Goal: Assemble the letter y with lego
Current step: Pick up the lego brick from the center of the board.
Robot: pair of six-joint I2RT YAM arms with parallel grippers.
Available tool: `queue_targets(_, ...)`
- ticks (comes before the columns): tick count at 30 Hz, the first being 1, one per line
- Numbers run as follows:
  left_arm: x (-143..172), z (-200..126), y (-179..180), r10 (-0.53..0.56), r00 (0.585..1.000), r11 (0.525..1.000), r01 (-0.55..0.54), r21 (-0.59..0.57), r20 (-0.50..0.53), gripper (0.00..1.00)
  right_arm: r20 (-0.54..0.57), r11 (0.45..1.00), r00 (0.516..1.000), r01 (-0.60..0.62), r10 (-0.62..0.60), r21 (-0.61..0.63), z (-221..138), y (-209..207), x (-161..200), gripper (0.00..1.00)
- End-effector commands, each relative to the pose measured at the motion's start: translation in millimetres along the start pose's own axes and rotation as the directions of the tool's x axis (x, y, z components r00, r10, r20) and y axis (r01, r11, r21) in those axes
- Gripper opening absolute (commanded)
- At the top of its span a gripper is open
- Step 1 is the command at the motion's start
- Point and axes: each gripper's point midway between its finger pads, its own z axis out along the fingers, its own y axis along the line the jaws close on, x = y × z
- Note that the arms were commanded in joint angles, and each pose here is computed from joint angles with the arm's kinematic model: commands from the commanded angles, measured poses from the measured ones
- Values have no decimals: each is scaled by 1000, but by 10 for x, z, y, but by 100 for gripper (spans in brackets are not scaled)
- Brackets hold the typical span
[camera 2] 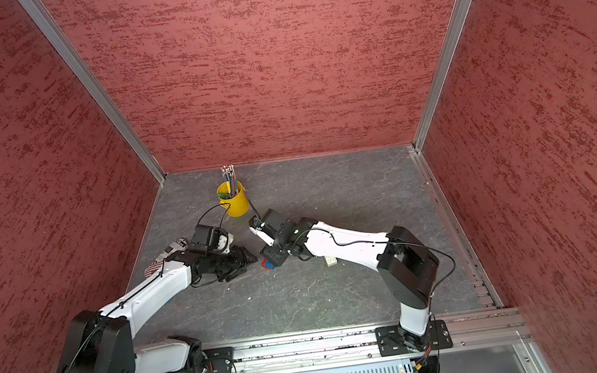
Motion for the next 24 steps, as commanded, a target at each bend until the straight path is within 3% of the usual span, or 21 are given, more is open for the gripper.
queue_targets(1,-38,44,-142,15,1000,996,-16,93,1,62,119,983,979,-176,168,59,-213,-320,-128,63)
queue_targets(9,-35,207,-202,0,1000,981,5,193,-22,60,200,925,916,-370,349,84,-458,-720,6,58)
queue_targets(24,33,372,-72,-27,997,966,43,256,-65,58,176,911,911,-396,373,118,-359,-817,161,54)
